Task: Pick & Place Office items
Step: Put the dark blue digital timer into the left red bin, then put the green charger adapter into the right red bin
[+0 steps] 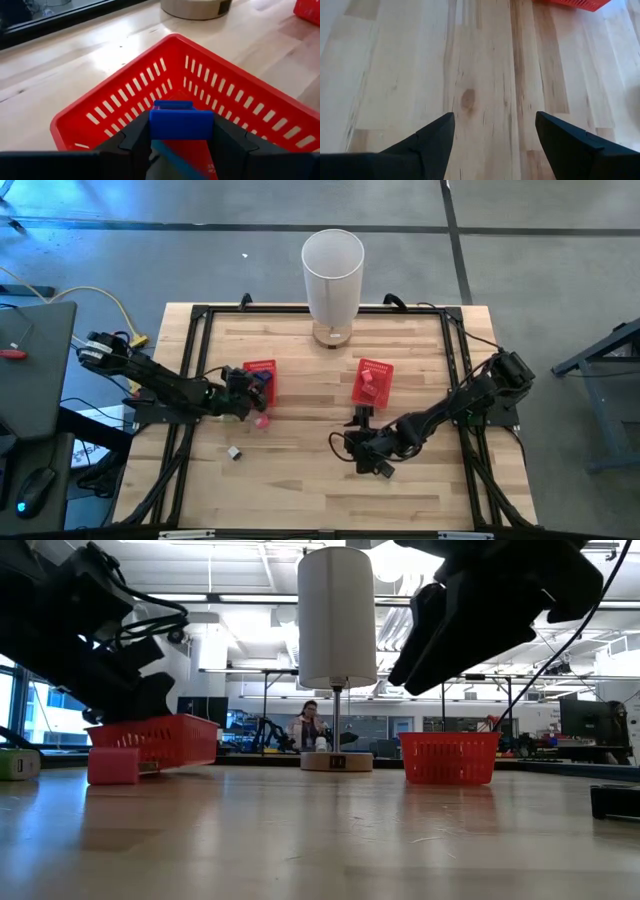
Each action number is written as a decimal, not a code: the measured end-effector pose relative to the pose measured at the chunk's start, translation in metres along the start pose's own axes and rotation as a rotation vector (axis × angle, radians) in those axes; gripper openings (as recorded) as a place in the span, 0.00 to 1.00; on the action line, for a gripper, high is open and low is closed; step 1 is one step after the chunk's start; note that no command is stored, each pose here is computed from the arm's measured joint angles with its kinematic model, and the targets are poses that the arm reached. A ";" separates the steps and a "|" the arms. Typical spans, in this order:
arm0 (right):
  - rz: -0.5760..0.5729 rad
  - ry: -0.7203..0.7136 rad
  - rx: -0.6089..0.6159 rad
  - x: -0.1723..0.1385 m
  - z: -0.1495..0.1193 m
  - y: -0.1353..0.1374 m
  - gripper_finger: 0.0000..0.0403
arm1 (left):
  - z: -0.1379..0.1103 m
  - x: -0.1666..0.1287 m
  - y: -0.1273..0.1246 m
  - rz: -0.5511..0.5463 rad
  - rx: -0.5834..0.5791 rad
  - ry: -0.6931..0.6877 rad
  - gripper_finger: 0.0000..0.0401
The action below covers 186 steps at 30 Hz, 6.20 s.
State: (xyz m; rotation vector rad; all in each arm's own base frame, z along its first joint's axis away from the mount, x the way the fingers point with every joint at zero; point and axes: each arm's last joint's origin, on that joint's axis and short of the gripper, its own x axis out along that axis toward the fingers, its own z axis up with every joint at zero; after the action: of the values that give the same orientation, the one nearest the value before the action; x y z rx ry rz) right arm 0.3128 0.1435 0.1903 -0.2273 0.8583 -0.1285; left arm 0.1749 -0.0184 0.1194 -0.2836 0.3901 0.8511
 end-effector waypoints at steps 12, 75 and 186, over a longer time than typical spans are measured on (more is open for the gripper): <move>-0.014 0.009 -0.002 0.004 0.002 -0.008 0.66 | 0.001 0.000 -0.003 -0.032 0.026 0.014 0.41; 0.017 0.010 0.008 0.004 0.002 -0.007 0.66 | 0.063 -0.081 -0.049 -0.414 0.530 0.791 0.48; 0.071 -0.022 0.037 0.004 0.006 -0.005 0.66 | -0.011 -0.075 -0.029 -0.194 0.789 0.918 0.65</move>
State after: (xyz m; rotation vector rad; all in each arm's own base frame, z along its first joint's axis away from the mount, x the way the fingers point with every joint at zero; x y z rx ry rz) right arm 0.3199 0.1388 0.1920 -0.1636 0.8406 -0.0755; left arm 0.1502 -0.0917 0.1454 0.0492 1.4811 0.2772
